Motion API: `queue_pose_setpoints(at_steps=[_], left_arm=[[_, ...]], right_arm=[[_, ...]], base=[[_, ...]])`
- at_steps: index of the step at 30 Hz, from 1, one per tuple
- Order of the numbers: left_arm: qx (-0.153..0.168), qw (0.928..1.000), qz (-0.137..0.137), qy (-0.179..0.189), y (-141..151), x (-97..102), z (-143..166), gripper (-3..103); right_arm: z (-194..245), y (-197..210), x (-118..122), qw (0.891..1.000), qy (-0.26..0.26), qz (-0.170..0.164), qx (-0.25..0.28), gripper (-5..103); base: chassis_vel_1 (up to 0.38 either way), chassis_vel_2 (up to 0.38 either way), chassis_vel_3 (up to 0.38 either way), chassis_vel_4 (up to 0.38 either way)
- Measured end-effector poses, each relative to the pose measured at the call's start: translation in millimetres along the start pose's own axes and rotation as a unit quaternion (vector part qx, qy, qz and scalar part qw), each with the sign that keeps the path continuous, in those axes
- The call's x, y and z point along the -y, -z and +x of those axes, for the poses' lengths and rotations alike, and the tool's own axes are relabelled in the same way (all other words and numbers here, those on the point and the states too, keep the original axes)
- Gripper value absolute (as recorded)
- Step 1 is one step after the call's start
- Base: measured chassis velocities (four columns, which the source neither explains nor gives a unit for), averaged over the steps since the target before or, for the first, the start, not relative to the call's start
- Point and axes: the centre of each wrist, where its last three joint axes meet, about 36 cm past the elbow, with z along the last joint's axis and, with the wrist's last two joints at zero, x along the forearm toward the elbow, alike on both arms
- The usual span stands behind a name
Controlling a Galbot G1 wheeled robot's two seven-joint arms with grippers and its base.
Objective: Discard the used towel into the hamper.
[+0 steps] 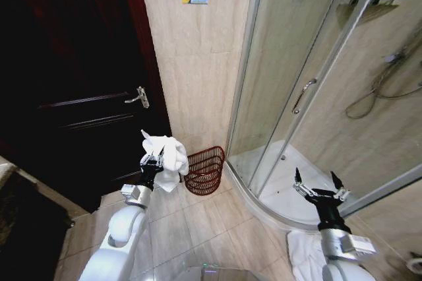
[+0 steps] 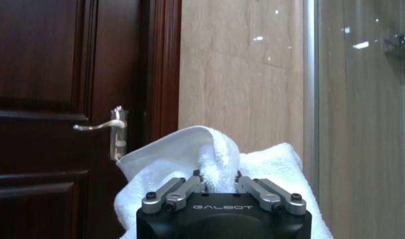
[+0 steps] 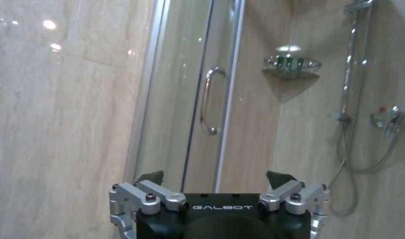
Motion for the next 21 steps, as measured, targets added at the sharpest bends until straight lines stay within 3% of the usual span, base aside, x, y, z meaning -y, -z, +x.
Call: queue_pose_setpoints(at_steps=[6,12,21], left_arm=[[-0.002,0.9999,0.011,-0.001,-14.6,0.0,2.6,15],[0.008,0.9997,0.021,0.008,-19.0,3.2,3.0,15],[0.013,0.9998,0.009,0.012,-19.5,-1.0,6.2,15]], right_arm=[[-1.2,5.6,-0.9,0.999,-0.040,0.004,-0.011,100],[-0.5,-2.3,-3.6,0.999,-0.047,0.001,-0.013,100],[1.1,-5.9,-5.6,0.999,-0.044,0.007,-0.002,100]], base=[[0.000,0.000,0.000,0.000],[0.000,0.000,0.000,0.000],[0.000,0.000,0.000,0.000]])
